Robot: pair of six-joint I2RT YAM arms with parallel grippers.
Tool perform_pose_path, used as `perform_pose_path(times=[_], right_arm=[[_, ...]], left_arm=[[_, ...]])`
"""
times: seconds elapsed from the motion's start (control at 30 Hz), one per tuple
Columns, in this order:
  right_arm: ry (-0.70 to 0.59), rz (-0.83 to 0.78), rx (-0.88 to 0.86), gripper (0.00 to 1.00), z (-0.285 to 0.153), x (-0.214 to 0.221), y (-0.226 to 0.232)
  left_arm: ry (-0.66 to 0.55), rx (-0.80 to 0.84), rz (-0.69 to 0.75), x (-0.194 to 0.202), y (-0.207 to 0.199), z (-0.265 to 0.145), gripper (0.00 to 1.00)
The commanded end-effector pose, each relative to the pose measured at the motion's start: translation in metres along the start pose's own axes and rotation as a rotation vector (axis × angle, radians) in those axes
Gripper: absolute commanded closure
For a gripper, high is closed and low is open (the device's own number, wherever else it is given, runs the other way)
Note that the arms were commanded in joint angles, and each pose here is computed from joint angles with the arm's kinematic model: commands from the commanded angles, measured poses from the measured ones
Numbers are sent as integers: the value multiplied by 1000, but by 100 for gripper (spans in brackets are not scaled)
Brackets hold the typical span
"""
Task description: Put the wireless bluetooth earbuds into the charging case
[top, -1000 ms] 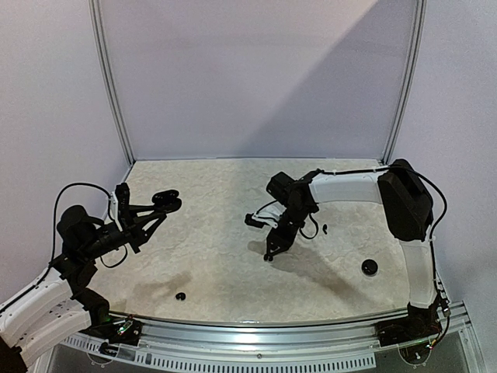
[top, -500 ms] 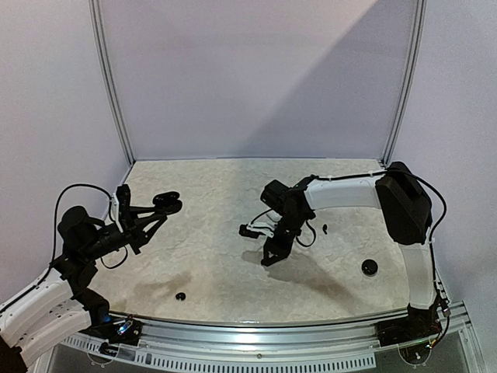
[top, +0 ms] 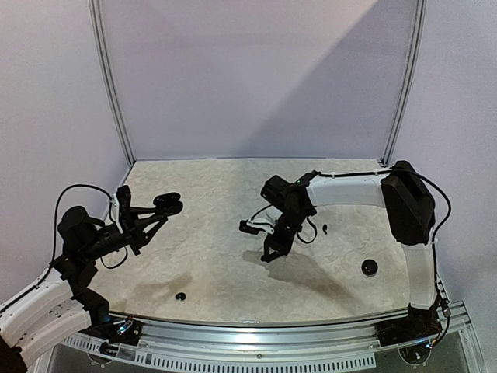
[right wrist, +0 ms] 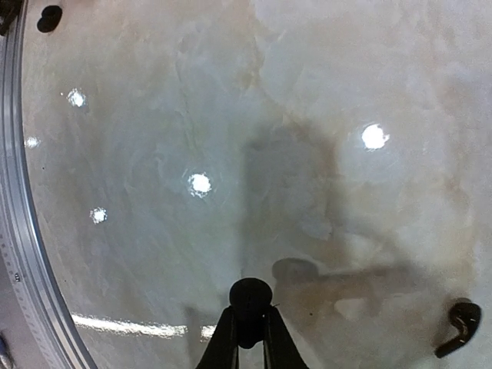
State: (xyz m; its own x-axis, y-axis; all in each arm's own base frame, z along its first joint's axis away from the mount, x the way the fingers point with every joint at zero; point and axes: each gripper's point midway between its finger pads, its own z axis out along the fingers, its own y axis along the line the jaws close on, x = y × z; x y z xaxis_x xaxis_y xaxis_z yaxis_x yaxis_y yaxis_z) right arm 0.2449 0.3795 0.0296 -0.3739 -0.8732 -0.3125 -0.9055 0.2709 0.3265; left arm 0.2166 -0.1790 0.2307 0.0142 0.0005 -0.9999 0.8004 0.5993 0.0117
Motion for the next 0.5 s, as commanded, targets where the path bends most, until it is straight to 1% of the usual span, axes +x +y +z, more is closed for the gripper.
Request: perform_pose_path(times=[0.0,0.13,0.2,0.27,0.37,0.47], right_arm=[[-162,-113,116,97,-72,-47,10],[-323,-273,210,99,-134,-78,27],[-412,-366,242,99,-169,-89,45],[-470,-448,261,99,-192,-95,63],[-507,-565,286,99,-210,-101,89],[-537,-651,292,100,-221,-106,111]], left_arm=[[-17,84,72,-4,-13,0,100],[-51,232,178,-19,-35,6,100],[-53,292,192,-22,-42,12,100],[-48,350,192,-22,-50,18,100],[-42,404,189,-21,-58,30,100],[-63,465,243,-19,-71,41,100]])
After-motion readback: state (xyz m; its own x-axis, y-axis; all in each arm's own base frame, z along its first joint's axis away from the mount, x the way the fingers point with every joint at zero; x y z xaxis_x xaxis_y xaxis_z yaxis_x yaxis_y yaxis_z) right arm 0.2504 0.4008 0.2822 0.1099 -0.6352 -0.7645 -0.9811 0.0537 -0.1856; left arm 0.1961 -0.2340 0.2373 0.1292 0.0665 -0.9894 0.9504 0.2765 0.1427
